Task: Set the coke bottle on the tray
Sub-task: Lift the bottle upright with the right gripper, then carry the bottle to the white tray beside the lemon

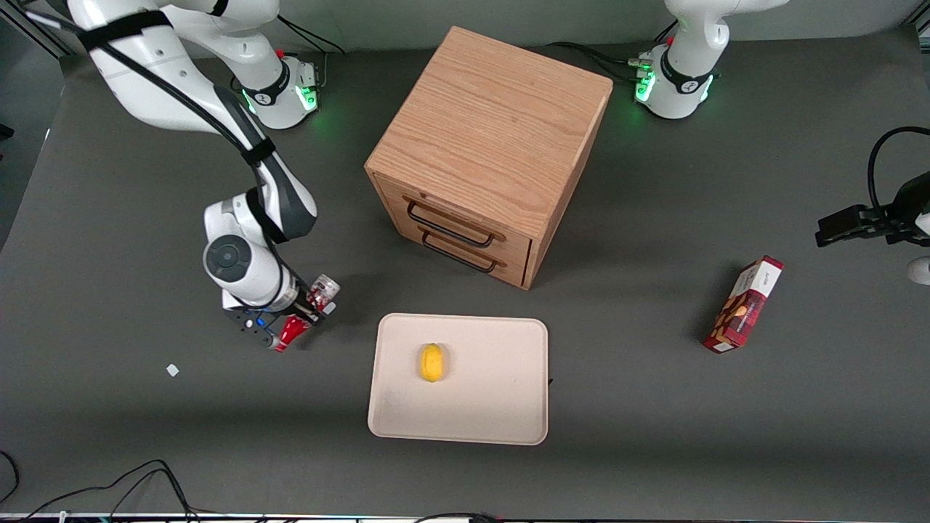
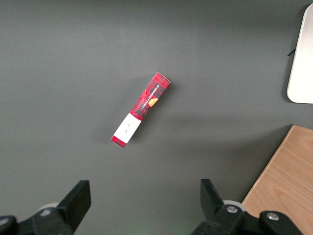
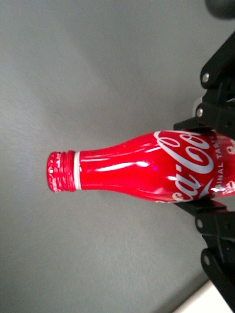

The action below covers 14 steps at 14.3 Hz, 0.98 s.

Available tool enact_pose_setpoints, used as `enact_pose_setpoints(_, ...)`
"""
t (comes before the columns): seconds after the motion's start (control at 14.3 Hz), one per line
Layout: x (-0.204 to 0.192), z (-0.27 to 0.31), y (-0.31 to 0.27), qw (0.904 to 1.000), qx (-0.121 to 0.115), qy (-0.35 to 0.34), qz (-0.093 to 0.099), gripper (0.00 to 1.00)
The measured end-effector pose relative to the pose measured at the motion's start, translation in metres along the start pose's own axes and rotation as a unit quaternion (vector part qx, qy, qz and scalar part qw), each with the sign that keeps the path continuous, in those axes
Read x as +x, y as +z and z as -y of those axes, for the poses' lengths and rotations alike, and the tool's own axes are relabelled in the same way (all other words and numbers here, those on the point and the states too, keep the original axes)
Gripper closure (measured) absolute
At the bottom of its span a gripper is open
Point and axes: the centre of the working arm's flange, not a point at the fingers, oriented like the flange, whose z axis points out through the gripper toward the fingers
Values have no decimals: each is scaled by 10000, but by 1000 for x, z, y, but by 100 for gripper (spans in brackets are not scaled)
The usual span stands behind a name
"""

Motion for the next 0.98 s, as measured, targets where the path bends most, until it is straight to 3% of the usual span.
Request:
enact_pose_setpoints(0.21, 8, -22, -70, 9995, -98, -239, 208, 44)
enact_pose_setpoints(0.49, 18, -50, -169, 9959, -440, -539, 582, 44)
enact_pose_setpoints(0.7, 28, -57, -241, 9936, -357, -784, 729, 44)
enact_pose_setpoints(0.98, 38, -58, -280, 9936, -192, -857, 714, 44)
